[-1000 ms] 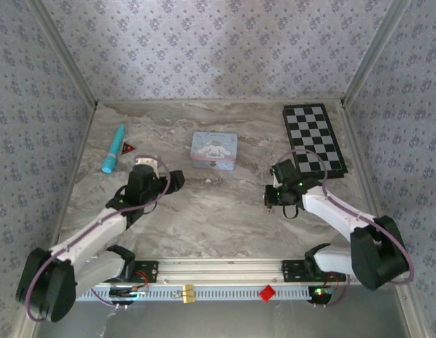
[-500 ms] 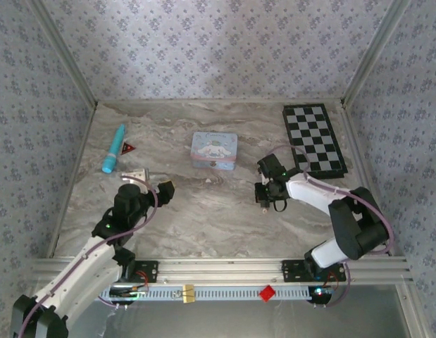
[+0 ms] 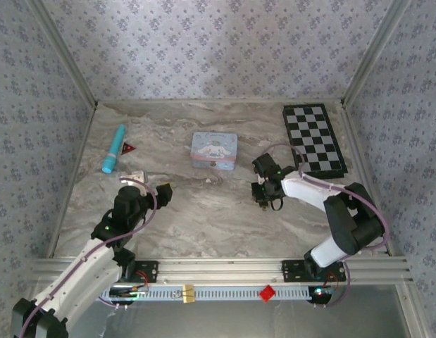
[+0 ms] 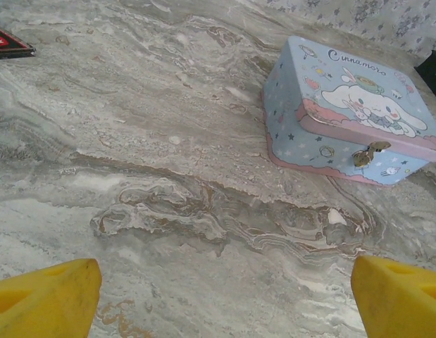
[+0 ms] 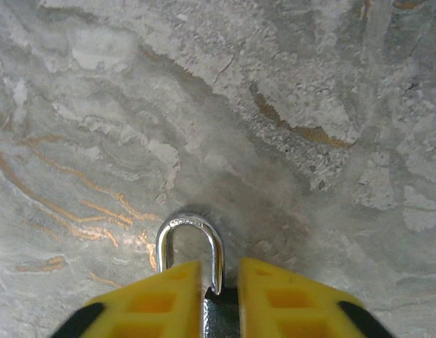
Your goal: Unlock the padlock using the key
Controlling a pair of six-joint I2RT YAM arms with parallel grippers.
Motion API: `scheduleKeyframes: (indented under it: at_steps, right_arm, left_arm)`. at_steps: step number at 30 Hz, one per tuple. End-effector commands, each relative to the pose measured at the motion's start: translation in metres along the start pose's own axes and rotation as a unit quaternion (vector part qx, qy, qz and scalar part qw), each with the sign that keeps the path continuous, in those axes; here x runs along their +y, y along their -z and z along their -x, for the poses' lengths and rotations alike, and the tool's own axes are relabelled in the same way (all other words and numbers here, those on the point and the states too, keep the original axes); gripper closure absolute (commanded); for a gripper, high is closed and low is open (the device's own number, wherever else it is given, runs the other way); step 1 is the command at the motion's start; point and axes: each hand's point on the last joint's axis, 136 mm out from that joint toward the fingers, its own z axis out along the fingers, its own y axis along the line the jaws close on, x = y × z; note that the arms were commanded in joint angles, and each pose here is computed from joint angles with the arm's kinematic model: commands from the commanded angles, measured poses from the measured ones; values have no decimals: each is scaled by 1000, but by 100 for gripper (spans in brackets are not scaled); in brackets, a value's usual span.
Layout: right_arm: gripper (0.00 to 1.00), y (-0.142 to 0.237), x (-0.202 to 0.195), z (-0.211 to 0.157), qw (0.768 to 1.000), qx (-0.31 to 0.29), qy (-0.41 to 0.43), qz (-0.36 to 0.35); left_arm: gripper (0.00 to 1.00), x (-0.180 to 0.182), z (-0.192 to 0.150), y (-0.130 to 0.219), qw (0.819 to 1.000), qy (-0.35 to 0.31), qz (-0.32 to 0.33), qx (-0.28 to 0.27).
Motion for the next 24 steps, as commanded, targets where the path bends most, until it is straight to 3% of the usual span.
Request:
scheduleKeyframes:
  at_steps: [1,4,10,14,18,21,24]
  right_arm:
    - [66,18,4,6,1000,-15,21,-5]
    - [57,34,4,8,999,-30,36,-20]
    - [52,93,9,25,991,-106,82,-15]
    - [46,134,-1,42,973,-207,99,-33]
    - [38,163,-38,48,952,-289,48,-92]
    - [26,176,-68,50,932,-350,-38,-89]
    - [21,183,-86,50,906,-408,-87,-74]
  left_arm:
    - [8,0,8,4,1000,-8,5,-11]
    - [8,0,13,6,1000,-10,7,-15]
    - [8,-3,42,15,998,-22,21,-49]
    - [8,2,64,21,995,-27,48,-89]
    - [0,21,77,18,985,-20,110,-128]
    - [0,33,84,15,979,-17,161,-124]
    - [0,46,94,16,967,-12,217,-134]
